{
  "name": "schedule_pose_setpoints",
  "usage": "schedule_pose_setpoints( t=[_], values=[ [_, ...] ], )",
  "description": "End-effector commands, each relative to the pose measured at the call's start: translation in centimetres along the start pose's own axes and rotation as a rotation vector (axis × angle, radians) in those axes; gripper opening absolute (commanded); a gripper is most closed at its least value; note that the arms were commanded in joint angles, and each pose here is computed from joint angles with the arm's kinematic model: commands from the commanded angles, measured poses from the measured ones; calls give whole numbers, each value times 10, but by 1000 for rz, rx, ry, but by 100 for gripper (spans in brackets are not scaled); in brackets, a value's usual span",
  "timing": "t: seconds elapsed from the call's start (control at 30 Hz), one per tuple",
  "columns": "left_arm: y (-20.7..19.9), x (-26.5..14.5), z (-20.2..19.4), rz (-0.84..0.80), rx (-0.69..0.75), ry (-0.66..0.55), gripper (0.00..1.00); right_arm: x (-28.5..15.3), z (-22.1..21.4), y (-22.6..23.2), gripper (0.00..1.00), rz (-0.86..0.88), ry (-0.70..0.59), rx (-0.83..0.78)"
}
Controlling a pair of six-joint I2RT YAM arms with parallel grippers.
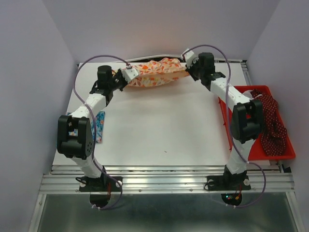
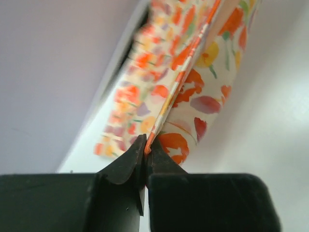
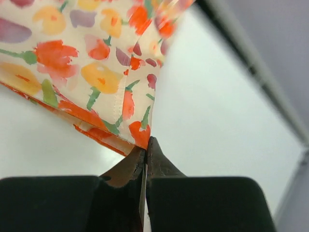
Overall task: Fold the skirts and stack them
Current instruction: Flatten the skirt out
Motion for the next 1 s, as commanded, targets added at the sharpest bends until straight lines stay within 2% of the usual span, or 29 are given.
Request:
schedule_pose_setpoints(
  t=[0.0, 0.03, 0.07, 0.1, 0.13, 0.17, 0.2, 0.23, 0.27, 0.3, 0.33, 0.37, 0.4, 0.43, 0.5, 0.57, 0.6, 0.63, 0.67, 0.7, 0.73, 0.77, 0.8, 0.83, 0.93, 0.97],
  values=[
    [-36, -60, -40, -135, 143, 110, 13, -38, -90, 15, 1, 104, 316, -29],
    [-44, -73, -35, -175, 220, 101, 14, -47, -94, 23, 1, 158, 327, -32],
    [-69, -84, -49, -272, 187, 146, 15, -54, -106, 35, 1, 203, 365, -34],
    [-79, -91, -48, -321, 181, 136, 17, -65, -113, 46, 1, 287, 397, -40],
    [-95, -108, -52, -406, 200, 165, 22, -74, -110, 54, 1, 337, 387, -52],
    [-94, -110, -44, -406, 243, 131, 26, -79, -110, 62, 1, 380, 387, -70],
    [-112, -121, -49, -483, 211, 150, 31, -91, -118, 72, 11, 466, 428, -79],
    [-117, -133, -42, -497, 224, 140, 38, -97, -114, 81, 24, 542, 402, -77],
    [-130, -144, -45, -564, 210, 153, 74, -112, -114, 88, 44, 627, 425, -70],
    [-134, -151, -42, -583, 213, 149, 89, -118, -110, 90, 59, 666, 411, -56],
    [-136, -161, -35, -580, 220, 140, 95, -121, -99, 90, 79, 705, 364, -41],
    [-140, -169, -32, -604, 196, 150, 99, -132, -94, 90, 92, 742, 364, -28],
    [-141, -174, -29, -605, 189, 153, 99, -137, -88, 89, 98, 757, 348, -17],
    [-140, -179, -24, -591, 185, 148, 99, -140, -70, 82, 100, 773, 283, -2],
    [-137, -180, -15, -557, 122, 144, 97, -149, -56, 81, 99, 816, 249, 35],
    [-139, -174, -11, -563, 68, 141, 89, -148, -44, 76, 94, 795, 219, 88],
    [-132, -164, -5, -516, 63, 142, 84, -137, -41, 71, 88, 739, 196, 87],
    [-135, -157, -3, -497, -32, 171, 80, -125, -46, 72, 75, 709, 222, 108],
    [-146, -142, -3, -538, -38, 190, 71, -116, -52, 69, 69, 658, 262, 108],
    [-146, -132, -2, -521, -29, 232, 68, -101, -53, 65, 60, 608, 264, 110],
    [-153, -124, -1, -528, -39, 260, 66, -91, -58, 64, 58, 585, 295, 112],
    [-165, -111, -9, -547, -101, 329, 65, -72, -75, 72, 55, 581, 378, 141],
    [-175, -100, -2, -558, -84, 335, 65, -61, -76, 64, 50, 555, 388, 161],
    [-186, -89, -10, -582, -115, 383, 64, -44, -91, 73, 48, 563, 448, 183],
    [-202, -67, -9, -574, -99, 421, 61, -23, -97, 73, 45, 525, 482, 215],
    [-208, -56, -15, -588, -97, 451, 57, -14, -108, 78, 45, 519, 518, 218]
  ],
)
Point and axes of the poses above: each gripper's point midway between its finger pads, its own x axis out along the fingers, its own y axis along the line the jaws close on, z = x × y, the point moved 7 cm from there along -x, back along the fingers, and after that the axes turned 5 degrees about -x, right-handed, at the moved point
